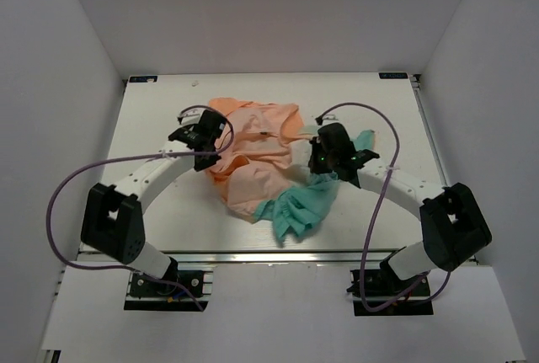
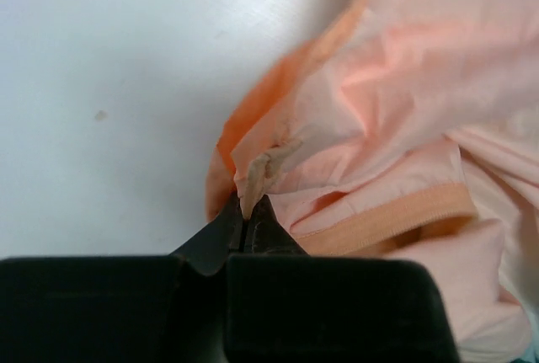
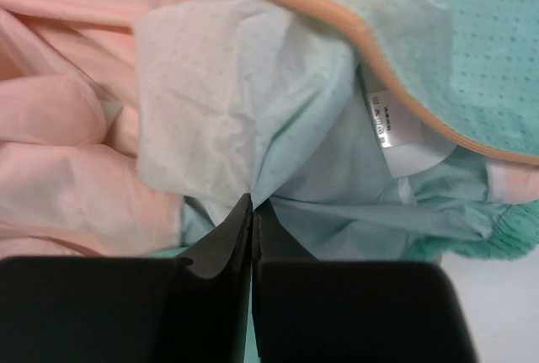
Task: Zip up the jacket
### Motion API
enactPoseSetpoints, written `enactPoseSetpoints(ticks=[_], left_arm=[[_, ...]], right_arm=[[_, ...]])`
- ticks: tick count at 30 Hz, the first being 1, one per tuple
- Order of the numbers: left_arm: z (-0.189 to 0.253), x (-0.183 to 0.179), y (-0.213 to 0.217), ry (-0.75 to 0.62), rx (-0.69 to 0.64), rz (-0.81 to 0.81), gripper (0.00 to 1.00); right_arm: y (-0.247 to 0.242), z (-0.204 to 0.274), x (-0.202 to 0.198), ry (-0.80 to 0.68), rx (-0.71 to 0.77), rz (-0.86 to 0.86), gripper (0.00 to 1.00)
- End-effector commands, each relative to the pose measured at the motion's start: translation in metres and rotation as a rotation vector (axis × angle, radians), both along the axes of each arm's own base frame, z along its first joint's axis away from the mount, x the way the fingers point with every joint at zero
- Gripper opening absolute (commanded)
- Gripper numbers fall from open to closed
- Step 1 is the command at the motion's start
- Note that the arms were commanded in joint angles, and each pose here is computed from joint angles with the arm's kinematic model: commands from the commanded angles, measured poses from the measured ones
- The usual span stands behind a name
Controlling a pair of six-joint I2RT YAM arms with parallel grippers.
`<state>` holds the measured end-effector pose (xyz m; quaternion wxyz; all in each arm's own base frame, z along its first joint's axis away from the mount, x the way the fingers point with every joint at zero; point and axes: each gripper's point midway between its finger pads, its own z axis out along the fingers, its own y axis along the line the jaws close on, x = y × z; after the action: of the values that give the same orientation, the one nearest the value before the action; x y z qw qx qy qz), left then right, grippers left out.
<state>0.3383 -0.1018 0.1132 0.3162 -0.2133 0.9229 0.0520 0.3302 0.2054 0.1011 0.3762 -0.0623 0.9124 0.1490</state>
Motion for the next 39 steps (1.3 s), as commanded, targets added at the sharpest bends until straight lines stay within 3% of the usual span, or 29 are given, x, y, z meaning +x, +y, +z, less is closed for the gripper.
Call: enactPoseSetpoints(ticks=[1, 3, 4, 6, 7, 9, 11, 15, 18, 26, 29, 31, 32, 34, 36, 39], left_arm=[[-0.012, -0.051, 0.026, 0.074, 0.055, 0.086, 0.0], [-0.001, -0.063, 0.029, 0.051, 0.019, 0.094, 0.0], [0.002, -0.066, 0.03, 0.042, 0.011, 0.094, 0.0], [0.014, -0.071, 0.032, 0.002, -0.011, 0.089, 0.0], [0.018, -0.071, 0.033, -0.014, -0.015, 0.09, 0.02], [0.034, -0.066, 0.034, -0.07, -0.024, 0.09, 0.02], [0.044, -0.062, 0.035, -0.1, -0.028, 0.096, 0.0], [0.069, -0.047, 0.031, -0.158, -0.041, 0.105, 0.0], [0.085, -0.039, 0.026, -0.197, -0.06, 0.097, 0.0], [0.1, -0.033, 0.023, -0.258, -0.095, 0.097, 0.0], [0.096, -0.034, 0.024, -0.247, -0.089, 0.108, 0.0], [0.092, -0.035, 0.026, -0.236, -0.083, 0.12, 0.0], [0.091, -0.035, 0.026, -0.236, -0.083, 0.126, 0.0], [0.09, -0.033, 0.026, -0.241, -0.084, 0.13, 0.0], [0.087, -0.031, 0.028, -0.239, -0.07, 0.146, 0.0], [0.085, -0.026, 0.031, -0.227, -0.04, 0.171, 0.0]], right_arm=[[0.014, -0.012, -0.024, 0.069, -0.012, 0.019, 0.0], [0.012, -0.013, -0.03, 0.091, -0.044, 0.027, 0.16], [0.011, -0.007, -0.03, 0.084, -0.045, 0.022, 0.34], [0.003, -0.003, -0.033, 0.083, -0.071, 0.007, 0.46], [0.001, 0.006, -0.033, 0.062, -0.062, 0.004, 0.59], [-0.005, 0.016, -0.037, 0.041, -0.074, 0.008, 0.66], [-0.013, 0.031, -0.041, -0.003, -0.074, 0.003, 0.83], [-0.035, 0.038, -0.059, 0.013, -0.109, -0.034, 0.89], [-0.027, 0.031, -0.09, 0.079, -0.052, 0.061, 0.89], [0.062, 0.006, -0.205, 0.104, 0.023, 0.6, 0.89], [0.093, -0.005, -0.23, 0.114, 0.012, 0.704, 0.89], [0.104, -0.018, -0.222, 0.123, -0.06, 0.668, 0.89], [0.103, -0.025, -0.22, 0.151, -0.088, 0.63, 0.84], [0.098, -0.029, -0.196, 0.127, -0.18, 0.488, 0.36], [0.074, -0.026, -0.187, 0.138, -0.234, 0.332, 0.0], [0.033, 0.001, -0.16, 0.106, -0.191, 0.094, 0.0]])
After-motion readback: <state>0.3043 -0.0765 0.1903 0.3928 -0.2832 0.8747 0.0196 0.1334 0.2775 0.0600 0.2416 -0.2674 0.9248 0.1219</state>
